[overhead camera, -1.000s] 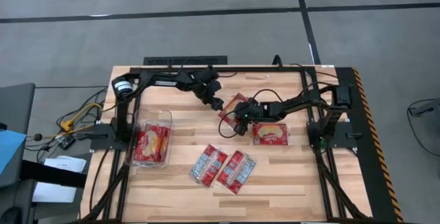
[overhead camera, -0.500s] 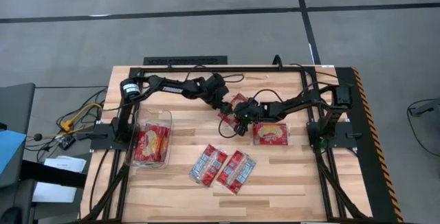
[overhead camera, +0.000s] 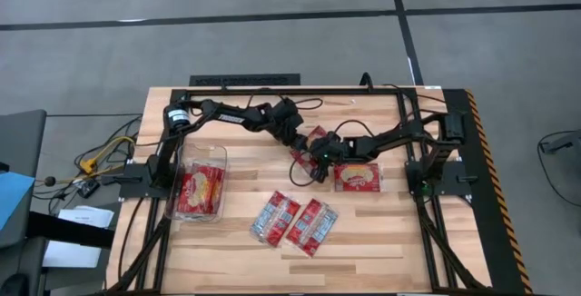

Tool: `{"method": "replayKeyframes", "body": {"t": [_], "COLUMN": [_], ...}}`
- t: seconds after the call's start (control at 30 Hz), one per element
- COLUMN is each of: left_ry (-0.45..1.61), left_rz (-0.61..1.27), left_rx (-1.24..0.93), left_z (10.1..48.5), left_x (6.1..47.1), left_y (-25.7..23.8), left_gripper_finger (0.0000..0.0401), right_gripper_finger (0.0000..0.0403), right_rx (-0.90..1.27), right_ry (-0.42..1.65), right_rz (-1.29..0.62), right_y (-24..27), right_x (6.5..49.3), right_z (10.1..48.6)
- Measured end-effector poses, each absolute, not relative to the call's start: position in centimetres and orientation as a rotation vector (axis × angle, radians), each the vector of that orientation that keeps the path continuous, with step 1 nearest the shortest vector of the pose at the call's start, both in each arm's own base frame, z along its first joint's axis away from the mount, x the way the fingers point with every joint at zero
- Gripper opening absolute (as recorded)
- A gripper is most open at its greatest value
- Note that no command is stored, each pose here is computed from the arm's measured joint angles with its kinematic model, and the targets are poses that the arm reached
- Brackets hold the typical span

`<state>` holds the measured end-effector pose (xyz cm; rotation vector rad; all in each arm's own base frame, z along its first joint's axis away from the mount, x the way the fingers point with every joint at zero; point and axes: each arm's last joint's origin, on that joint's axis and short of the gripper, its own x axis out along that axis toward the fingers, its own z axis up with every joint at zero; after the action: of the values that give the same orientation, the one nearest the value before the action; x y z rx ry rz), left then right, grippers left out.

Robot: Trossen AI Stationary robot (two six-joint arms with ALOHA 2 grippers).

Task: Sort popcorn bags into baskets
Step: Put the red popcorn bag into the transparent bin

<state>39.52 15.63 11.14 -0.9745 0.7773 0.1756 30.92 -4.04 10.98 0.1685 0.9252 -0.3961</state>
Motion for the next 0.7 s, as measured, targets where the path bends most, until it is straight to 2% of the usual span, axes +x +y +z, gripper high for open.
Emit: {"method": "replayKeyframes", "body": {"t": [0.03,0.17,0.27,0.5,0.7], "left_ry": [0.777,0.78,0.808,0.831,0.834], "left_rz": [0.17,0.139,0.11,0.092,0.244], "left_rx": [-0.981,-1.038,-1.1,-0.991,-0.887], "left_z": [11.1,11.5,13.1,22.2,30.3], "left_x": [39.5,39.3,38.8,35.3,29.3], "left_y": [15.7,16.1,16.0,14.4,10.4], "left_gripper_finger": [0.0018,0.0015,0.0007,0.0006,0.0005], "right_gripper_finger": [0.0042,0.0036,0.0027,0.002,0.0031], "right_rx": [0.159,0.15,0.147,0.139,0.103], "right_ry": [0.918,0.938,0.925,0.874,0.748], "right_rz": [-0.393,-0.361,-0.358,-0.362,-0.465], "right_y": [-3.9,-3.4,-3.1,-2.6,-2.8], "right_x": [30.9,29.8,28.4,23.7,22.0], "right_z": [11.4,13.4,16.2,22.2,24.8]}}
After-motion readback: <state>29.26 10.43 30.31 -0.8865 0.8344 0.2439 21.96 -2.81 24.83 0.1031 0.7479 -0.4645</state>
